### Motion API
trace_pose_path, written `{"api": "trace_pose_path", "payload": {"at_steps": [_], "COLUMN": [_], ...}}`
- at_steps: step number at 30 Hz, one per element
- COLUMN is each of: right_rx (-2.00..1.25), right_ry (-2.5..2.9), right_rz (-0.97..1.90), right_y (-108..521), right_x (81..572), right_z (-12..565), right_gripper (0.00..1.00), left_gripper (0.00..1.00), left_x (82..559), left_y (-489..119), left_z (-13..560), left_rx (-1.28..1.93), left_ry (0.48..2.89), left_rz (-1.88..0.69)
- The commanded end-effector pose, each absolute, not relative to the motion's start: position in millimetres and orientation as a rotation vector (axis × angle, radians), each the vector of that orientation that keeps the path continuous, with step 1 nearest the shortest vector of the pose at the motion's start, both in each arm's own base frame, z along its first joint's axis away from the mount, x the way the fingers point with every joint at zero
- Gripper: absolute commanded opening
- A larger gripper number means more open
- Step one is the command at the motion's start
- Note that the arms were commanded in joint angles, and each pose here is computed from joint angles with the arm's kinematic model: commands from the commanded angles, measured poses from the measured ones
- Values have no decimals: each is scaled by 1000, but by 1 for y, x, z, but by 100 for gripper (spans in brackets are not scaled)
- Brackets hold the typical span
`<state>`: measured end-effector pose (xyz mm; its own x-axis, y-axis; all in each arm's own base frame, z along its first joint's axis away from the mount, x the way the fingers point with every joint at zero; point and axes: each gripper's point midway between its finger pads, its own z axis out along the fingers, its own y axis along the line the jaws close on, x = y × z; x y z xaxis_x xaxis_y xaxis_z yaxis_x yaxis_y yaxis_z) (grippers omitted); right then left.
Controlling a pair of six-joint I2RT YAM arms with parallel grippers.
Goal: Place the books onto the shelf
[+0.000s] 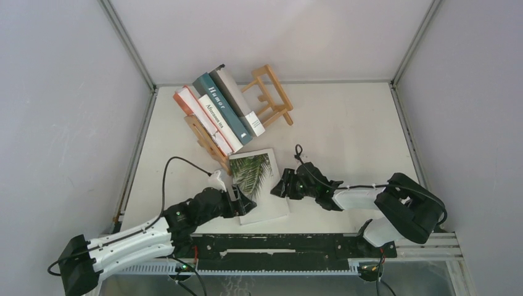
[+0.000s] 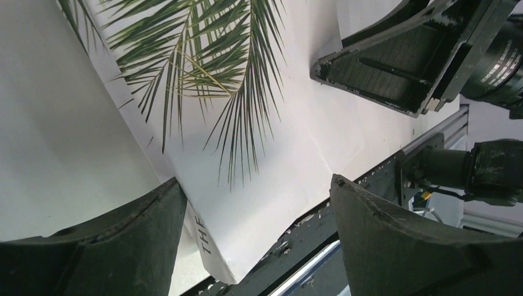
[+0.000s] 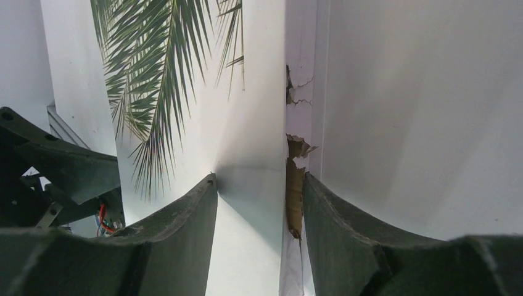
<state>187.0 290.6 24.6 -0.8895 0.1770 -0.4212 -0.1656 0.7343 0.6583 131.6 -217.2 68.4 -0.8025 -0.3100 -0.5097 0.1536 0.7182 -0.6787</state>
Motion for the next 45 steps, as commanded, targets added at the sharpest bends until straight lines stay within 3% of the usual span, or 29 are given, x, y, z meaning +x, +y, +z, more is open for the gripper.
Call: {"api": "trace_pose_path", "payload": {"at_steps": [1, 7, 21, 25, 45], "right_rx": [-57, -58, 58, 71, 157], "right_ry": [2650, 2657, 2635, 2618, 2608], "right_rz": [840, 806, 784, 782, 851], "right_y": [266, 257, 222, 216, 187], "right_x": [158, 154, 155, 157, 156], "right_z": [-10, -10, -1, 6, 20], "right_gripper": [58, 58, 33, 20, 0], "left_gripper": [86, 86, 86, 86, 89], "left_x": [130, 127, 125, 126, 127], "left_y": [-275, -287, -285, -279, -250], "left_z": [195, 207, 190, 180, 101], "left_rx": [-28, 0, -43, -59, -226], "left_ry": [1994, 1983, 2012, 2033, 2155], "left_rz": [-1411, -1425, -1381, -1339, -1194]}}
